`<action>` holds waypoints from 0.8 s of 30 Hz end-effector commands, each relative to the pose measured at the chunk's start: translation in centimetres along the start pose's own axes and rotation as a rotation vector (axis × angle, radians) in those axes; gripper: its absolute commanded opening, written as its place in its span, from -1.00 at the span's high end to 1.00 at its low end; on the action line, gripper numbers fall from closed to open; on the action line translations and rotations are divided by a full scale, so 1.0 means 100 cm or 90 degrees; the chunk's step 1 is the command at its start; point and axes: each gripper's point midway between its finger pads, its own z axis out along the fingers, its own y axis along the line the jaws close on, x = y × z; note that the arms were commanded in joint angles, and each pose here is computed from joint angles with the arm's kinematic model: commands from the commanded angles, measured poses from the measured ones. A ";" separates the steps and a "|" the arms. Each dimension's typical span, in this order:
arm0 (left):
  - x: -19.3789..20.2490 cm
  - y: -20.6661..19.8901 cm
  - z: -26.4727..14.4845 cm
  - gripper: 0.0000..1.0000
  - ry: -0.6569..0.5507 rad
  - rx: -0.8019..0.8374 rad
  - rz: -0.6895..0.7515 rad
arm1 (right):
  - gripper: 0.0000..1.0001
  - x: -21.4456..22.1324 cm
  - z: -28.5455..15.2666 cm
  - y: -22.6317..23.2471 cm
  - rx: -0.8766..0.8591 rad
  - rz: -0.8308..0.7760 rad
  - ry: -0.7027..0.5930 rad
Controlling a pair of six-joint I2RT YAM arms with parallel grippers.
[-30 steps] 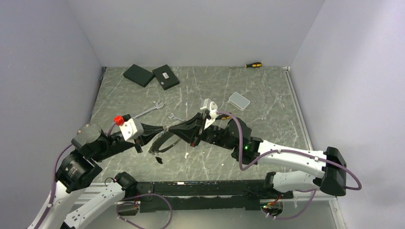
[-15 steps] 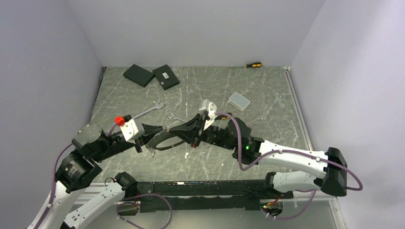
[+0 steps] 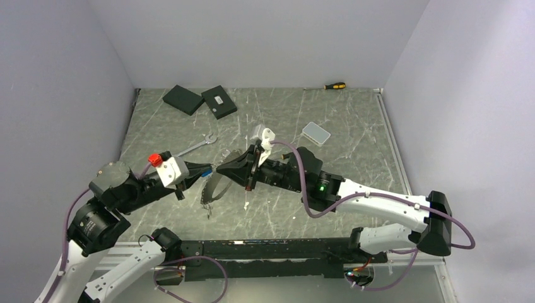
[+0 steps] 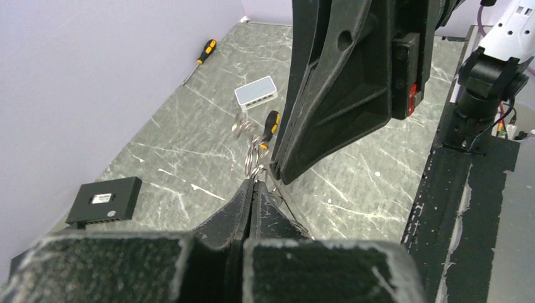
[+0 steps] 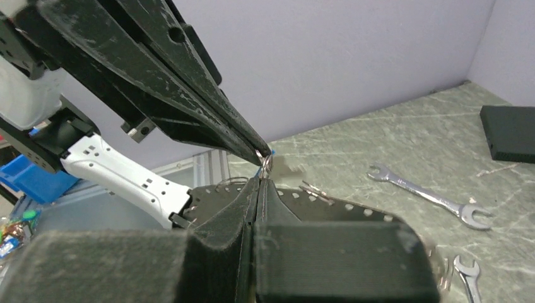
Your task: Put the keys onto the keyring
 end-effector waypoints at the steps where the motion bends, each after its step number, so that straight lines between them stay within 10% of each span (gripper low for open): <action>1: -0.027 0.013 -0.003 1.00 -0.033 -0.025 0.065 | 1.00 0.008 0.006 0.008 -0.022 -0.002 0.045; 24: -0.018 0.007 -0.012 1.00 0.007 -0.004 0.090 | 1.00 -0.003 -0.005 0.003 -0.004 -0.034 0.010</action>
